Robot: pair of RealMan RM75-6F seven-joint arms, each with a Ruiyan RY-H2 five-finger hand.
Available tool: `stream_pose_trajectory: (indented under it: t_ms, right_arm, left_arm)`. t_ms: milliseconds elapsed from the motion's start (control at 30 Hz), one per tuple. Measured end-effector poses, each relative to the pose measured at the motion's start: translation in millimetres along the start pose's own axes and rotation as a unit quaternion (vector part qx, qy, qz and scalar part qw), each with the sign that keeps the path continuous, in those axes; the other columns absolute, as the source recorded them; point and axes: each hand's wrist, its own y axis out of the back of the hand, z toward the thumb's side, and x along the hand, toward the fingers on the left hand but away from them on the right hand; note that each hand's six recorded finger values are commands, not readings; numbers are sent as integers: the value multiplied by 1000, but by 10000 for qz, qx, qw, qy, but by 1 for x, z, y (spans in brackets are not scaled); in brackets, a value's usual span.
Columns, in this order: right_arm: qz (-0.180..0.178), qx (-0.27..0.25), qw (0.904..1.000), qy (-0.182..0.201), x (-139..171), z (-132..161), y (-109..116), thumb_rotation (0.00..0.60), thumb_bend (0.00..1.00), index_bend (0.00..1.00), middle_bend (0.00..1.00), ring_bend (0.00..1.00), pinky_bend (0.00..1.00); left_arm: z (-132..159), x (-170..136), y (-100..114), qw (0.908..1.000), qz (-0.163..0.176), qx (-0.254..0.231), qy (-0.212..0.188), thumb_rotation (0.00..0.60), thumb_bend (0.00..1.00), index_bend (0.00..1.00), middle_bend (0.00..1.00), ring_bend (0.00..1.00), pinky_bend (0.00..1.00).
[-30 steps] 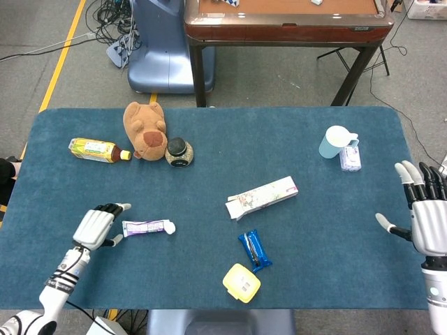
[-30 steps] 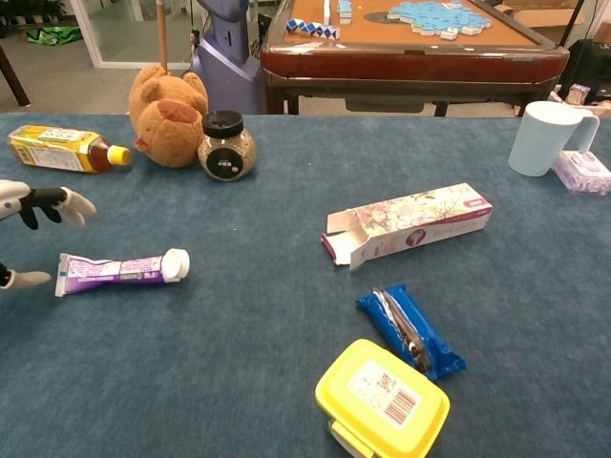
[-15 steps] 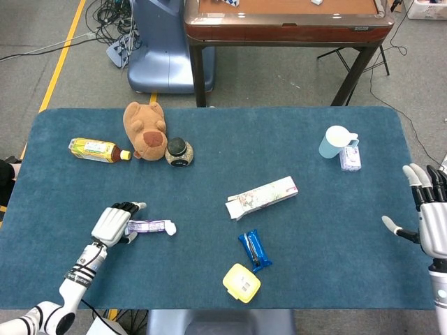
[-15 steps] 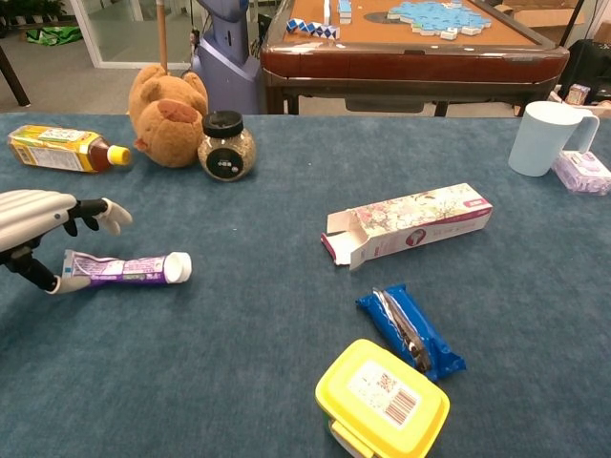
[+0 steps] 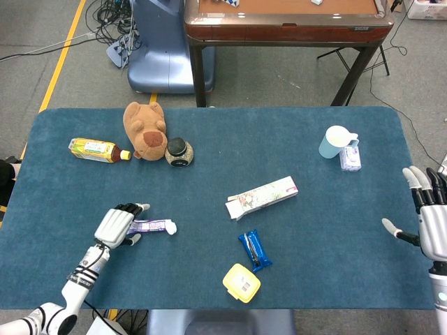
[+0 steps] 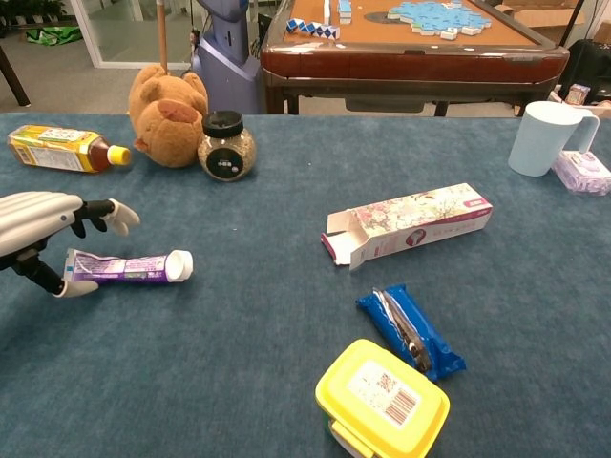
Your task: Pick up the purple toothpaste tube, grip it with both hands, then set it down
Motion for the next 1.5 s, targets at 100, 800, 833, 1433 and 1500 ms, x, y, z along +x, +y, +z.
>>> stream_pose_trajectory:
  t_ms: [100, 800, 833, 1433, 1500]
  right_arm:
    - [1, -1, 10000, -13, 1, -1, 0, 600, 0, 5, 104, 24, 51]
    - [0, -18, 10000, -46, 5, -3, 1, 600, 0, 5, 104, 24, 51]
    - [2, -17, 10000, -49, 5, -3, 1, 600, 0, 5, 104, 24, 51]
    - [-15, -19, 9999, -108, 12, -7, 6, 600, 0, 5, 104, 24, 51]
    - [-8, -23, 9999, -102, 12, -6, 6, 600, 0, 5, 104, 24, 51]
  left_arm:
    - [0, 3, -3, 10000, -31, -21, 12, 600, 213, 218, 264, 249, 274]
    - [-8, 19, -2, 9998, 141, -110, 37, 600, 213, 363, 355, 271, 274]
    - [-6, 19, -3, 9998, 138, -118, 7, 600, 213, 363, 355, 271, 274]
    - [8, 28, -7, 9995, 102, -201, -239, 600, 272, 477, 478, 351, 274]
    - [6, 28, -6, 9994, 152, -224, -236, 600, 277, 487, 521, 383, 275]
